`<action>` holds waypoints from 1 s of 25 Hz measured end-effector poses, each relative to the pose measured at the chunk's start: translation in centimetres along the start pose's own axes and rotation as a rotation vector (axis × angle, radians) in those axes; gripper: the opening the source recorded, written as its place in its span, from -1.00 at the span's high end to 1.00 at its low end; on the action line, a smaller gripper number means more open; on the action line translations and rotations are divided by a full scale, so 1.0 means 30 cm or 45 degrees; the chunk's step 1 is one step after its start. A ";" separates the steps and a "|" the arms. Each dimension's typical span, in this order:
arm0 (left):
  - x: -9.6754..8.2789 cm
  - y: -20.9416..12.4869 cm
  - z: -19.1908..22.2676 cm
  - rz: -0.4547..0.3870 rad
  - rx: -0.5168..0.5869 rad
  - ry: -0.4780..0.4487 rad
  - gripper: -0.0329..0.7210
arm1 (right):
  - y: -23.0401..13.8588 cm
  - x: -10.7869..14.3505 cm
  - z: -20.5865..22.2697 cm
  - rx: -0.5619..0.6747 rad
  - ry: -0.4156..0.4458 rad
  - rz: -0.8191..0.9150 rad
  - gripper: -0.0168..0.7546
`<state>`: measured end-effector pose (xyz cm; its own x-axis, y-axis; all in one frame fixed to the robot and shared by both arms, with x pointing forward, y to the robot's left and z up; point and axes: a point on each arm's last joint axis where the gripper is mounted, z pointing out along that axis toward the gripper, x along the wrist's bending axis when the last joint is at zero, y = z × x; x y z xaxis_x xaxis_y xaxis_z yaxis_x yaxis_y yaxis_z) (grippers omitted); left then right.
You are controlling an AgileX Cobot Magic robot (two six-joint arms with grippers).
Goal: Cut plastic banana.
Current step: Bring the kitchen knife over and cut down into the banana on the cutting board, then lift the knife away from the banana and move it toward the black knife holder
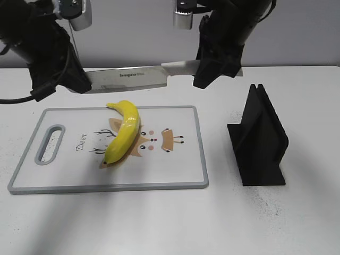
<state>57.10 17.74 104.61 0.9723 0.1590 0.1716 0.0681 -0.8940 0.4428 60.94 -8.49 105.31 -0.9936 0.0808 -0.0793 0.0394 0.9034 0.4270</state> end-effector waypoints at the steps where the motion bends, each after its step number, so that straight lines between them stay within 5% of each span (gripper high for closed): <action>1: -0.001 0.002 -0.001 -0.017 -0.015 -0.008 0.76 | -0.003 -0.001 0.000 0.007 0.000 -0.001 0.51; 7: -0.012 0.015 -0.003 -0.078 -0.081 -0.063 -0.52 | -0.009 0.000 -0.002 0.029 0.003 0.011 0.53; 9: -0.013 0.023 -0.003 -0.108 -0.114 -0.070 -0.72 | -0.011 -0.002 -0.004 0.032 -0.001 0.017 0.54; 14: -0.004 0.031 -0.004 -0.166 -0.150 -0.033 -0.76 | -0.014 -0.002 -0.018 0.037 -0.016 0.022 0.54; 25: 0.014 0.069 -0.154 -0.423 -0.262 0.294 -0.66 | -0.025 0.007 -0.097 0.111 -0.106 0.022 0.54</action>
<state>56.62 17.89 109.66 0.8282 0.5334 0.1720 0.2994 -0.6805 0.6688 60.40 -10.37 107.58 -0.9805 0.1283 -0.1490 0.0692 0.9345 0.3493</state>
